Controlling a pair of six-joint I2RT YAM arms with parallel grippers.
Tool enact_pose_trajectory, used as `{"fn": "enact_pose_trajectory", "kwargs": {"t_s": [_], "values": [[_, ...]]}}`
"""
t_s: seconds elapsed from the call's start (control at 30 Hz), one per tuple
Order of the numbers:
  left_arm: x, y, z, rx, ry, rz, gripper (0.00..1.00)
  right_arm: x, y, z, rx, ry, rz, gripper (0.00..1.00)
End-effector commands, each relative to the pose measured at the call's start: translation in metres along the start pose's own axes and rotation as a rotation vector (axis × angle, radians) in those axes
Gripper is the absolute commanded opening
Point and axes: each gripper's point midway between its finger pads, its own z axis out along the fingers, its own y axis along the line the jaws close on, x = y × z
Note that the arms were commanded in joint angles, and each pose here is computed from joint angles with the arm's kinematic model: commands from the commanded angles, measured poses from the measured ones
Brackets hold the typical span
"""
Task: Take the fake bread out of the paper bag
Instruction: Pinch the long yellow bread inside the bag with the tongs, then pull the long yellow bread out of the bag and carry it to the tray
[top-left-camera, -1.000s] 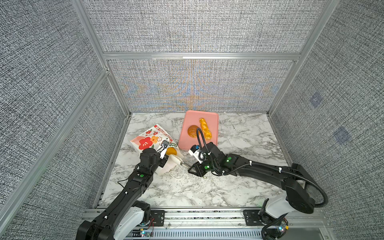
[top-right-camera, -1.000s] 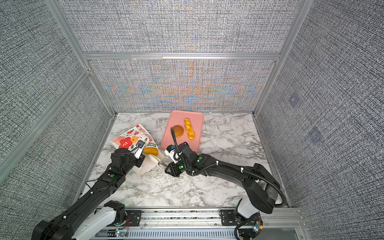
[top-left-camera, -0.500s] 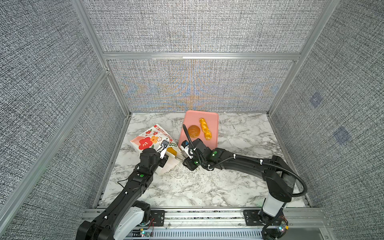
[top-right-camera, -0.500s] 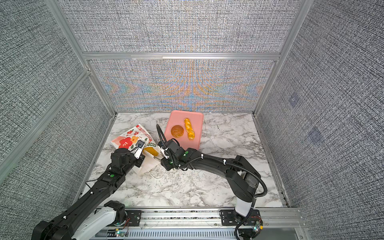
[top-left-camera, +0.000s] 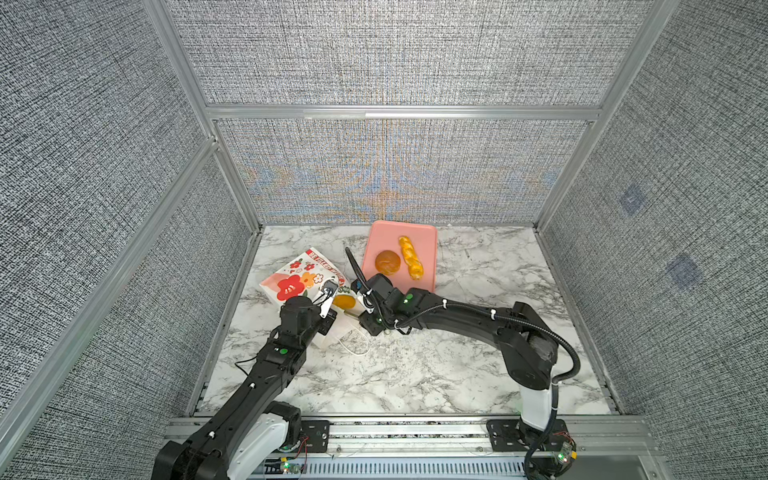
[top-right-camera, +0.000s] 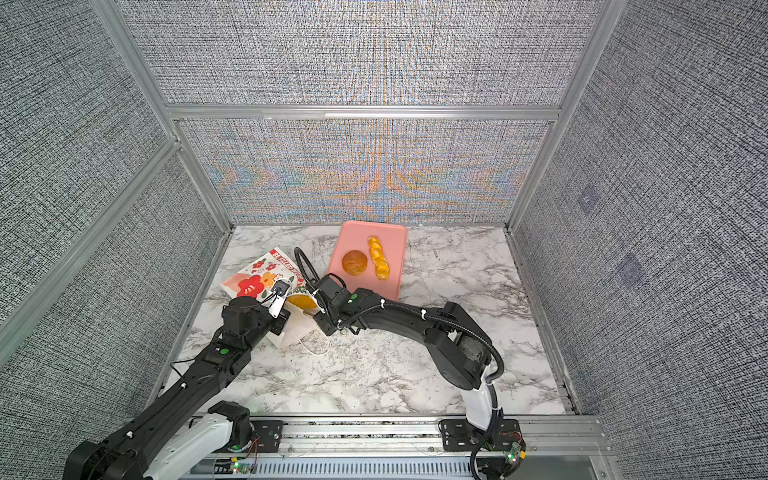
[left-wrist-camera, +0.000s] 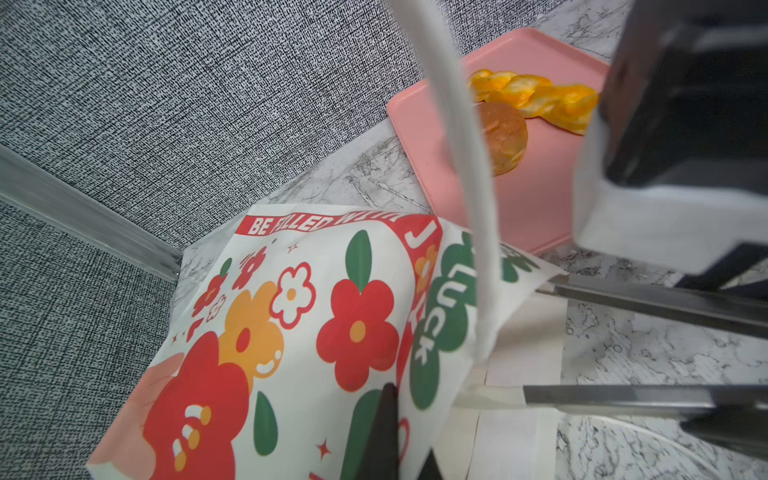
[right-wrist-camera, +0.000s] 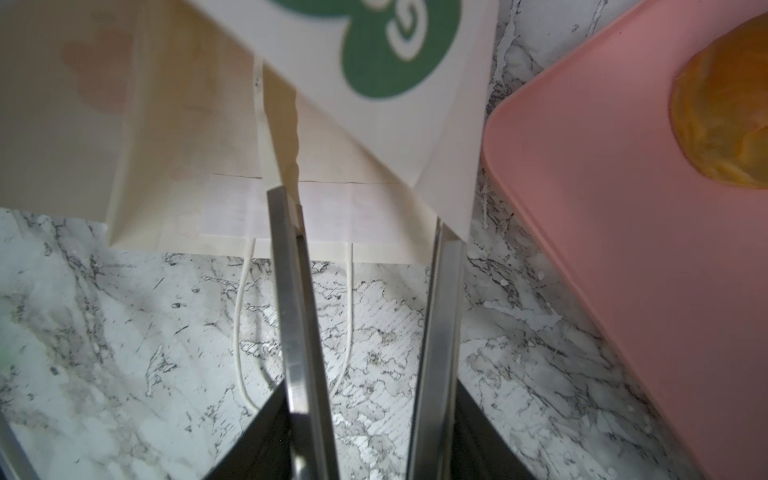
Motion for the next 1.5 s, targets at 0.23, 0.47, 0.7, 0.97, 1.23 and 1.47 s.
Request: {"fn": "enact_pose_trajectory", "kwargs": {"t_s": [0.23,0.47,0.7,0.97,1.23,1.47], "values": [[-0.007,-0.001,0.0,0.012,-0.024,-0.017,0.0,0.003,0.006,0.005,-0.039,0.079,-0.033,0.47],[-0.008,-0.001,0.001,0.017,-0.027,-0.025,0.0,0.014,0.016,-0.01,-0.065,0.092,-0.032,0.22],[-0.011,0.002,0.002,0.002,-0.034,-0.052,0.0,0.026,0.029,-0.04,-0.129,0.095,0.009,0.06],[-0.01,0.016,0.008,-0.071,-0.004,-0.088,0.0,0.075,0.03,-0.074,-0.184,0.144,0.131,0.0],[-0.012,0.021,0.007,-0.099,-0.009,-0.097,0.0,0.117,0.017,-0.115,-0.194,0.122,0.233,0.0],[-0.01,0.024,0.007,-0.114,-0.001,-0.11,0.0,0.126,-0.004,-0.151,-0.248,0.056,0.331,0.0]]}}
